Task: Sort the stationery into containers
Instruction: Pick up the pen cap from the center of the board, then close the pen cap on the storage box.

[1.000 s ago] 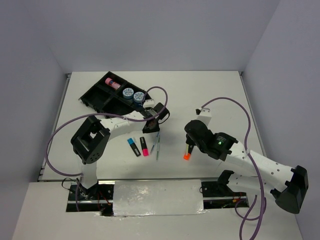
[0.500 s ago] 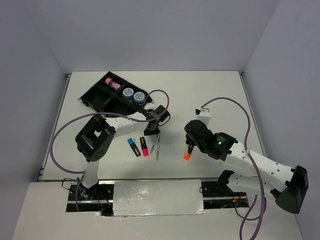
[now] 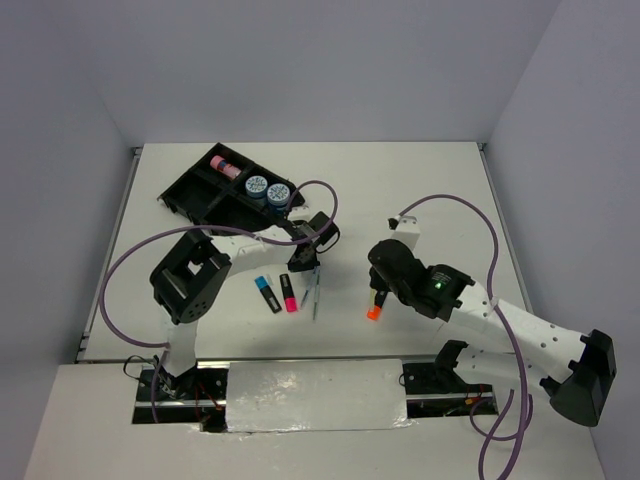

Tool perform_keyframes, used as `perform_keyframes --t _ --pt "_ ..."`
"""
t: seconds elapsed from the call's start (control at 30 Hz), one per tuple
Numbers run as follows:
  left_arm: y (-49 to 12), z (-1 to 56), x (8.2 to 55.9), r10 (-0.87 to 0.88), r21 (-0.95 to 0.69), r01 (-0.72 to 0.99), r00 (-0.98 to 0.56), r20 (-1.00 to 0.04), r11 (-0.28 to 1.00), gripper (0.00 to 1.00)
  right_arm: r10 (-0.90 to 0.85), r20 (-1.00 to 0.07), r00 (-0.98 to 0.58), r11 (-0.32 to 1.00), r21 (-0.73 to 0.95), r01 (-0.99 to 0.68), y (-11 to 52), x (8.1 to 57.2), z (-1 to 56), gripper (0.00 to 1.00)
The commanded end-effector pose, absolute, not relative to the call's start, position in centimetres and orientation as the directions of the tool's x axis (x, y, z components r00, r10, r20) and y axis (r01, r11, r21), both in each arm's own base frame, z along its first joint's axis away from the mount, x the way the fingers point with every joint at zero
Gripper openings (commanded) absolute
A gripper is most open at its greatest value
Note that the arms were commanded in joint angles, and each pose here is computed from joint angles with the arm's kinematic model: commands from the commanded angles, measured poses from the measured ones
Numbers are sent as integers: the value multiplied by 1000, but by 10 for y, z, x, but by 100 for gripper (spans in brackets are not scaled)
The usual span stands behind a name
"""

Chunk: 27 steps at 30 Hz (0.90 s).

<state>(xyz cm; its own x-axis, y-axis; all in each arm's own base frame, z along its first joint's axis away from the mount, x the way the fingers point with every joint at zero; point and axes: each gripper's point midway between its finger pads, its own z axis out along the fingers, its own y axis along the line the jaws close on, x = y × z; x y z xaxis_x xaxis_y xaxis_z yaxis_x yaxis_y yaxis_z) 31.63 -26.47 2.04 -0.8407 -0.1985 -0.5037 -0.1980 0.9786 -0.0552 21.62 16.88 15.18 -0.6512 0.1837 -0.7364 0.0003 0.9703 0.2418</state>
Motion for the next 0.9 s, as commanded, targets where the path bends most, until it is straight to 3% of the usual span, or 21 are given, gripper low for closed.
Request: perform_keyframes --t 0.0,0.1,0.2,0.3,0.33,0.4,0.43,0.5,0.53,0.57,0.67,0.87 --pt "-263 20 309 -222 -65 -218 -844 -488 974 10 193 -747 -636 963 269 -24 177 221 158 0" --pt "-265 38 318 -234 -87 -222 -819 -524 971 1 184 -747 -639 961 274 -45 180 220 158 0" --pt "-271 69 328 -248 -158 -191 -776 -580 969 0 152 -751 -642 931 327 -162 198 214 160 0" --pt "-274 116 330 -281 -270 -132 -712 -643 954 0 141 -765 -629 830 438 -346 226 199 172 0" --pt "-284 159 334 -328 -387 -58 -651 -684 920 0 195 -787 -585 766 495 -411 235 197 194 0" --pt "-280 173 322 -353 -456 7 -623 -698 890 0 178 -782 -598 667 542 -510 249 177 193 0" --pt "-291 230 318 -424 -579 142 -546 -723 803 0 205 -790 -578 617 562 -551 251 170 204 0" --pt "-292 239 297 -434 -627 273 -524 -732 729 0 244 -794 -557 513 593 -621 261 160 214 0" --pt "-298 294 280 -501 -676 433 -458 -735 596 0 271 -801 -534 417 598 -685 269 149 233 0" --pt "-296 283 267 -492 -677 473 -465 -736 565 0 270 -794 -544 377 607 -699 273 142 231 0" --pt "-291 324 227 -561 -676 644 -430 -708 359 0 275 -797 -538 271 601 -752 288 127 245 0" --pt "-275 349 186 -605 -625 751 -400 -688 214 0 340 -797 -499 224 584 -780 309 114 272 0"
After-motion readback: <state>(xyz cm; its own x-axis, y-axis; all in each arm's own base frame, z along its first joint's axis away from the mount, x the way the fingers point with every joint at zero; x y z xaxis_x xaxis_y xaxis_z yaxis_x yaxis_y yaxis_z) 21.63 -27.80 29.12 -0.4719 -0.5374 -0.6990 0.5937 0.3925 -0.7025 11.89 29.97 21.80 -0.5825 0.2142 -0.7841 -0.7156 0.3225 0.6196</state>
